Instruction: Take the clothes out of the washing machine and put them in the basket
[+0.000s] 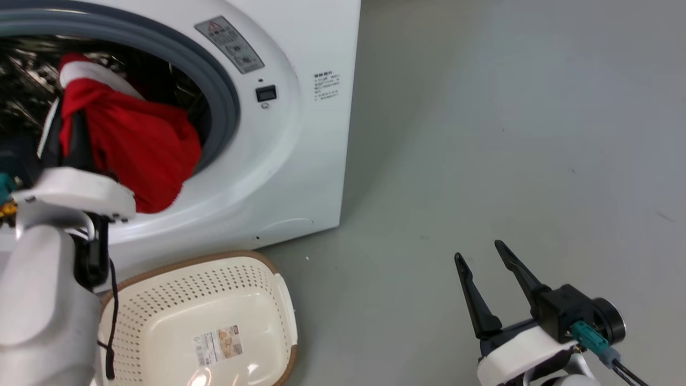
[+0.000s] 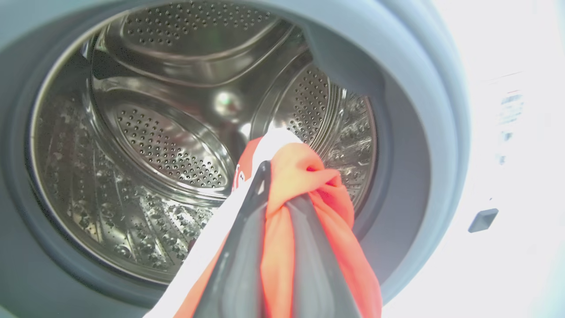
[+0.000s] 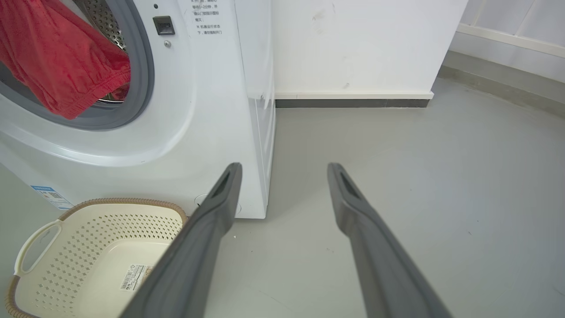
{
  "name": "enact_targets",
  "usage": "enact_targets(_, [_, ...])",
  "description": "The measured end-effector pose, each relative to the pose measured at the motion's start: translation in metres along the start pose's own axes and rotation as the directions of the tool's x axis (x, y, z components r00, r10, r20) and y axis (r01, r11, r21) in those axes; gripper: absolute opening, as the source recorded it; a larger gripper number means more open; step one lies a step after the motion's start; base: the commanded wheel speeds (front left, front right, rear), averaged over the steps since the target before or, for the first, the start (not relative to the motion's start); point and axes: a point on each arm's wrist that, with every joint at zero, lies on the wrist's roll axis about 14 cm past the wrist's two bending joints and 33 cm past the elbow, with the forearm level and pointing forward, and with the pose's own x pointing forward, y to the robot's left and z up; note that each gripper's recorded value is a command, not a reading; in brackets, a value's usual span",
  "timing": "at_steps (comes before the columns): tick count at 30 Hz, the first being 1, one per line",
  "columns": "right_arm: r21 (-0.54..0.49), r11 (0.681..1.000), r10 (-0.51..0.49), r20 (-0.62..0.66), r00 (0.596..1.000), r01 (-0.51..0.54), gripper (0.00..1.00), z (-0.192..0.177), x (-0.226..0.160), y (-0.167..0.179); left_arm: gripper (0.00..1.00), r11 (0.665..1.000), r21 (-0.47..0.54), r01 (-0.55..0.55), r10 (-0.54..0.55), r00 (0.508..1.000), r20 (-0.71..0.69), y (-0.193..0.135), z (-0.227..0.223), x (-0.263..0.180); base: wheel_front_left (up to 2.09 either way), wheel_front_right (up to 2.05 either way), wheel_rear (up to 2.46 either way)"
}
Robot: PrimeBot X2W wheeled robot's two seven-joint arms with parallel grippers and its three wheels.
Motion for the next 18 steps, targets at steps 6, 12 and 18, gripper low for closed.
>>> enact_targets(6, [-0.005,1.000,0.011,0.031,0.999,-0.011,1.00,0.012,-0.009,0.004,0.00,1.000,0.010,0.005,-0.005,0.997,0.075,-0.010,0.031,-0.044,0.00,0.00,0.00])
enact_targets(12, [-0.014,0.999,0.041,0.057,0.998,-0.041,1.00,0.022,-0.010,0.013,0.00,1.000,0.022,-0.012,0.009,0.991,0.133,-0.011,0.053,-0.091,0.00,0.00,0.00])
enact_targets(18, [-0.021,0.997,0.069,0.058,0.996,-0.068,1.00,0.025,-0.008,0.021,0.00,0.998,-0.004,-0.058,0.058,0.998,0.039,-0.009,0.028,-0.143,0.00,0.00,0.00])
